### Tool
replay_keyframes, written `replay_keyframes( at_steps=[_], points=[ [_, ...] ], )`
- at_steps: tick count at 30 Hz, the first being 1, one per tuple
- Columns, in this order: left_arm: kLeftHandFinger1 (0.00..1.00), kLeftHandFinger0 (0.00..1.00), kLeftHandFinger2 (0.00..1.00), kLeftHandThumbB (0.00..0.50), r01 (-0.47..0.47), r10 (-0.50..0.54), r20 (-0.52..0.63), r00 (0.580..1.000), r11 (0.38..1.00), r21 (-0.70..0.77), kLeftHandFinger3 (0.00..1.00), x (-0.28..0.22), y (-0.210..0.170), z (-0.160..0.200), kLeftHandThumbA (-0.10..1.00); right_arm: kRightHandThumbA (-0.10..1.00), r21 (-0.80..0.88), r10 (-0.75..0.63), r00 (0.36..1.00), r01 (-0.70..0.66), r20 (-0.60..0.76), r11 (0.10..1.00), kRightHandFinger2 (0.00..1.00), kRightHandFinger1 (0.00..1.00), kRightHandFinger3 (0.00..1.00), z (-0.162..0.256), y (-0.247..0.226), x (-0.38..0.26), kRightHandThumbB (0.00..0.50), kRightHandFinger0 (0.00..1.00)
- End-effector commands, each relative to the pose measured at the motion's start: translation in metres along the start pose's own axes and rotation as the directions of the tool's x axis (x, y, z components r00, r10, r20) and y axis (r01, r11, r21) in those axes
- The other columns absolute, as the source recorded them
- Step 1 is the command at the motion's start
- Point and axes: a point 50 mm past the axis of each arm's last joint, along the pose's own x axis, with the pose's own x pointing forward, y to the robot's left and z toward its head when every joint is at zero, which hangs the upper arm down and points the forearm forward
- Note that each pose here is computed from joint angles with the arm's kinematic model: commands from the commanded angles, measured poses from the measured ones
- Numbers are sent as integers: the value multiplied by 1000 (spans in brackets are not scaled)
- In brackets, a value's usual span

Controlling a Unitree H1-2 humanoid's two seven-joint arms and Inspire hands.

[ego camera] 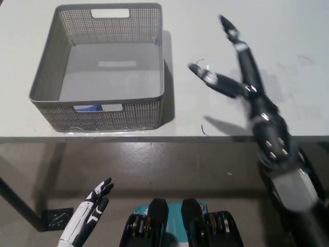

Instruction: Use the right hand to pick up a chess pieces and put it into a container on the left hand side

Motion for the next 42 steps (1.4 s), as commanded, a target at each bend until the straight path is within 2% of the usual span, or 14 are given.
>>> replay_keyframes(
  at_steps=[1,3,5,8,10,12,17,19,21,22,27,31,34,42],
  points=[
    [1000,1000,1000,463,-30,30,16,999,999,20,1000,-9,12,0,1000,1000,153,-77,954,34,290,988,1000,1000,1000,93,-71,-64,336,1000],
    [1000,1000,1000,451,-36,35,16,999,999,11,1000,-10,12,-1,1000,1000,175,-90,965,47,245,983,1000,1000,1000,78,-67,-84,318,1000],
    [1000,1000,1000,449,-41,41,12,999,999,7,1000,-12,11,-3,1000,1000,180,-97,974,60,205,982,1000,1000,1000,68,-64,-95,327,1000],
    [1000,1000,1000,457,-48,48,11,999,999,3,1000,-13,11,-5,1000,1000,210,-105,987,77,123,975,1000,1000,1000,43,-57,-117,282,1000],
    [1000,1000,1000,463,-50,50,12,999,999,4,1000,-11,12,-5,1000,1000,208,-107,991,88,83,974,1000,1000,1000,32,-52,-124,283,1000],
    [1000,1000,1000,465,-48,48,6,999,999,3,1000,-9,13,-4,1000,1000,186,-98,995,94,12,978,1000,1000,1000,11,-39,-144,258,1000],
    [1000,1000,1000,456,-63,63,11,998,998,-8,1000,-11,14,-6,1000,1000,245,-51,987,87,-151,966,1000,1000,1000,-30,-15,-183,290,1000],
    [1000,1000,1000,467,-66,66,4,998,998,-10,1000,-12,16,-7,1000,1000,268,-18,971,84,-240,960,1000,1000,1000,-50,-5,-204,326,1000],
    [1000,1000,1000,460,-70,70,5,998,998,-2,1000,-11,16,-7,1000,1000,270,10,955,73,-295,960,1000,1000,1000,-65,2,-223,311,1000],
    [1000,1000,1000,460,-72,72,8,997,997,-7,1000,-10,16,-7,1000,1000,280,19,951,71,-308,957,1000,1000,1000,-68,4,-228,292,1000],
    [1000,1000,1000,454,-70,70,13,997,998,-7,1000,-7,16,-5,1000,1000,288,46,937,59,-345,956,1000,1000,1000,-73,5,-238,307,1000],
    [1000,1000,1000,449,-69,69,12,998,998,-10,1000,-4,16,-5,1000,1000,335,51,932,78,-359,939,1000,1000,1000,-76,3,-236,251,1000],
    [1000,1000,1000,433,-75,75,17,997,997,-12,1000,-3,17,-5,1000,1000,351,54,930,82,-363,933,1000,1000,1000,-79,3,-233,244,1000],
    [1000,1000,1000,434,-87,87,12,996,996,-20,1000,-3,17,-5,1000,1000,337,69,925,67,-375,939,1000,1000,1000,-82,3,-228,228,1000]
  ],
)
